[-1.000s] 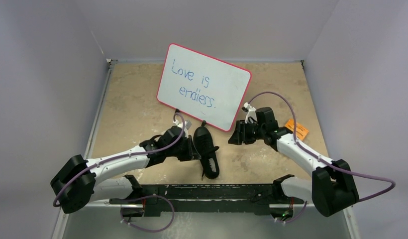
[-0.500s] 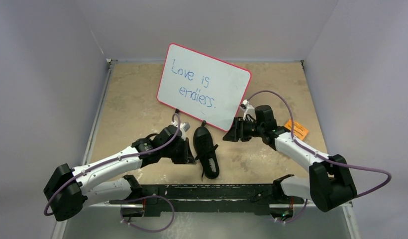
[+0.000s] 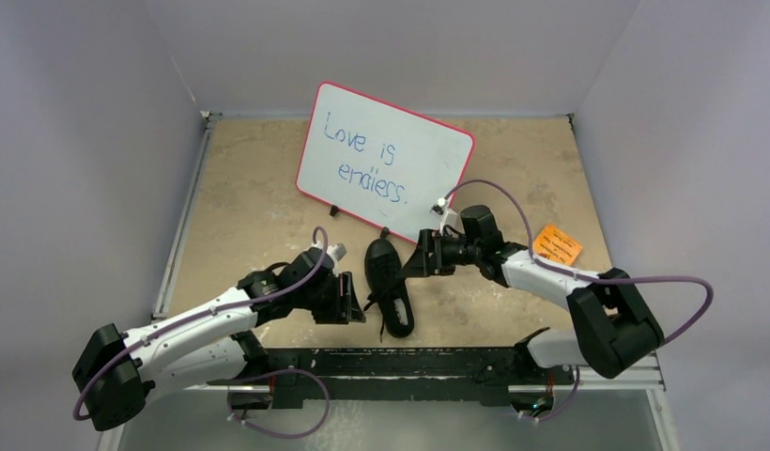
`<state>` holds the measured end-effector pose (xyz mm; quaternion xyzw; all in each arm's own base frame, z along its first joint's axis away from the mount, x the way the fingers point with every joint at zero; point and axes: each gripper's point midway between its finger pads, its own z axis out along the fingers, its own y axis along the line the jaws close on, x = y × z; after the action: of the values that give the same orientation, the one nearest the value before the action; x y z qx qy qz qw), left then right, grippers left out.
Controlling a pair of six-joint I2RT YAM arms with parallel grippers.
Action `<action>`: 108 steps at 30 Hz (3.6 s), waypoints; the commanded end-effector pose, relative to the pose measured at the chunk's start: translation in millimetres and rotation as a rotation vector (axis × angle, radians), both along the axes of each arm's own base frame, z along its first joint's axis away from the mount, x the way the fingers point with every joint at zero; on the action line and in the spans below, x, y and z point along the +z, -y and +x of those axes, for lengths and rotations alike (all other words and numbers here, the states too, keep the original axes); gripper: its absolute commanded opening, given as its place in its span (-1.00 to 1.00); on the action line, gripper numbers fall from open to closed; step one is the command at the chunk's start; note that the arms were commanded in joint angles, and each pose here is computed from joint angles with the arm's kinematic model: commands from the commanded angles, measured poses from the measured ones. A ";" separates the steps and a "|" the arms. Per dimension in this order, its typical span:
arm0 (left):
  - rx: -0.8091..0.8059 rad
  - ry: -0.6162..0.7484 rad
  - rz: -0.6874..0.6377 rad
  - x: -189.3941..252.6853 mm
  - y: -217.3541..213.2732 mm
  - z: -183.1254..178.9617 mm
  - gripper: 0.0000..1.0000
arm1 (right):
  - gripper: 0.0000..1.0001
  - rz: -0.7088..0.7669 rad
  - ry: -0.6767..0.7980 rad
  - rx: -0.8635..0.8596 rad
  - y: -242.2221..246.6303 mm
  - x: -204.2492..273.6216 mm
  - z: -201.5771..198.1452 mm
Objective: Tie the shoes
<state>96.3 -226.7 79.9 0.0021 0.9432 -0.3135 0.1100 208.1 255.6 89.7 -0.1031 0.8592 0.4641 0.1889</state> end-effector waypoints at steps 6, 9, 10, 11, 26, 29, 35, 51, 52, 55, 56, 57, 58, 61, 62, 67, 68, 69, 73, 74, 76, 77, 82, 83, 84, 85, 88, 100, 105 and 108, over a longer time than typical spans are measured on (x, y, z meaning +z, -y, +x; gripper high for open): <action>0.215 0.246 -0.258 54.5 39.5 79.1 0.14 | 0.55 0.049 -0.022 0.027 -14.9 -7.2 3.0; 0.218 0.251 -0.232 43.0 37.7 87.5 0.13 | 0.42 0.063 -0.043 0.048 -19.1 -11.3 0.4; 0.218 0.256 -0.236 40.4 38.1 89.0 0.14 | 0.40 0.065 -0.045 0.052 -19.7 -12.1 0.2; 0.220 0.253 -0.249 36.8 38.2 88.7 0.15 | 0.38 0.065 -0.044 0.054 -20.2 -12.4 0.7; 0.215 0.159 -0.562 11.3 51.1 80.5 0.20 | 0.02 0.091 -0.041 0.086 -23.3 -9.6 -2.1; 0.189 0.137 -0.582 9.8 56.8 77.7 0.03 | -0.06 0.103 -0.047 0.095 -23.6 -9.5 -5.1; 0.209 0.113 -0.548 -3.7 53.5 76.8 -0.13 | -0.33 0.109 -0.057 0.104 -22.6 -10.9 -9.8; 0.223 0.103 -0.468 -16.9 41.7 70.9 -0.87 | -1.00 0.085 -0.074 0.059 -14.8 -20.5 -15.7; 0.232 0.097 -0.454 -19.6 39.7 70.9 -1.00 | -1.00 0.070 -0.050 0.044 -12.2 -21.4 -13.9; 0.223 0.087 -0.450 -20.7 39.0 66.9 -1.00 | -1.00 0.054 0.076 -0.017 -5.6 -14.1 -1.0; 0.217 0.085 -0.446 -21.4 38.9 65.4 -1.00 | -1.00 0.050 0.103 -0.023 -2.9 -12.9 -1.1; 0.221 0.075 -0.422 -26.2 36.4 63.8 -1.00 | -1.00 0.022 0.109 -0.036 1.7 -16.7 -1.3; 0.233 0.062 -0.387 -32.6 32.8 63.0 -1.00 | -1.00 -0.009 0.105 -0.050 6.0 -20.8 -1.1; 0.273 0.031 -0.281 -50.5 20.1 61.3 -1.00 | -1.00 -0.090 0.094 -0.091 17.4 -36.2 1.6; 0.278 0.025 -0.266 -52.5 18.4 60.4 -1.00 | -1.00 -0.098 0.095 -0.090 18.0 -39.2 1.9; 0.290 -0.025 -0.145 -71.6 4.0 52.4 -1.00 | -1.00 -0.147 0.077 -0.129 24.1 -56.1 7.0; 0.278 -0.028 -0.144 -72.2 5.4 51.6 -1.00 | -1.00 -0.159 0.082 -0.142 26.5 -58.3 9.1; 0.272 -0.031 -0.144 -73.1 6.6 51.4 -1.00 | -1.00 -0.167 0.090 -0.156 28.4 -59.5 11.0; 0.241 -0.058 -0.085 -86.6 4.1 47.6 -1.00 | -1.00 -0.179 0.122 -0.206 35.0 -59.1 18.0; 0.235 -0.065 -0.069 -90.3 2.6 46.2 -1.00 | -1.00 -0.183 0.127 -0.218 37.0 -58.8 19.7; 0.229 -0.072 -0.042 -94.4 0.3 45.0 -1.00 | -1.00 -0.171 0.135 -0.223 37.8 -56.9 22.0; 0.230 -0.066 -0.032 -93.2 0.1 46.8 -1.00 | -1.00 -0.167 0.142 -0.200 35.7 -55.0 21.7; 0.205 -0.010 0.059 -69.8 -2.0 61.5 -0.79 | -0.58 -0.230 0.198 -0.127 33.3 -18.7 28.0; 0.222 0.009 0.094 -63.5 -6.8 66.7 -0.57 | -0.21 -0.250 0.191 -0.136 38.4 -13.0 24.2; 0.248 0.037 0.130 -56.5 -13.4 72.6 -0.13 | 0.09 -0.240 0.196 -0.137 40.5 -2.3 19.2; 0.274 0.077 0.150 -45.9 -19.2 79.5 0.08 | 0.43 -0.250 0.209 -0.152 46.4 7.6 16.1; 0.359 0.212 0.172 -7.2 -36.5 98.4 0.26 | 0.98 -0.277 0.296 -0.201 64.3 44.2 12.6; 0.596 0.888 0.164 330.4 -113.7 147.2 0.25 | 0.98 -0.567 0.575 -0.641 181.2 285.9 10.5; 0.663 1.096 0.098 420.9 -144.5 133.1 0.28 | 0.98 -0.523 0.706 -0.756 208.5 350.4 -7.7; 0.685 1.156 0.080 443.7 -158.4 122.7 0.29 | 0.98 -0.460 0.760 -0.807 216.2 376.8 -18.3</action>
<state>221.2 -92.7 518.9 -0.1488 0.6875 -0.2496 0.6655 201.5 66.1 459.4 0.0153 0.7819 0.1361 0.6081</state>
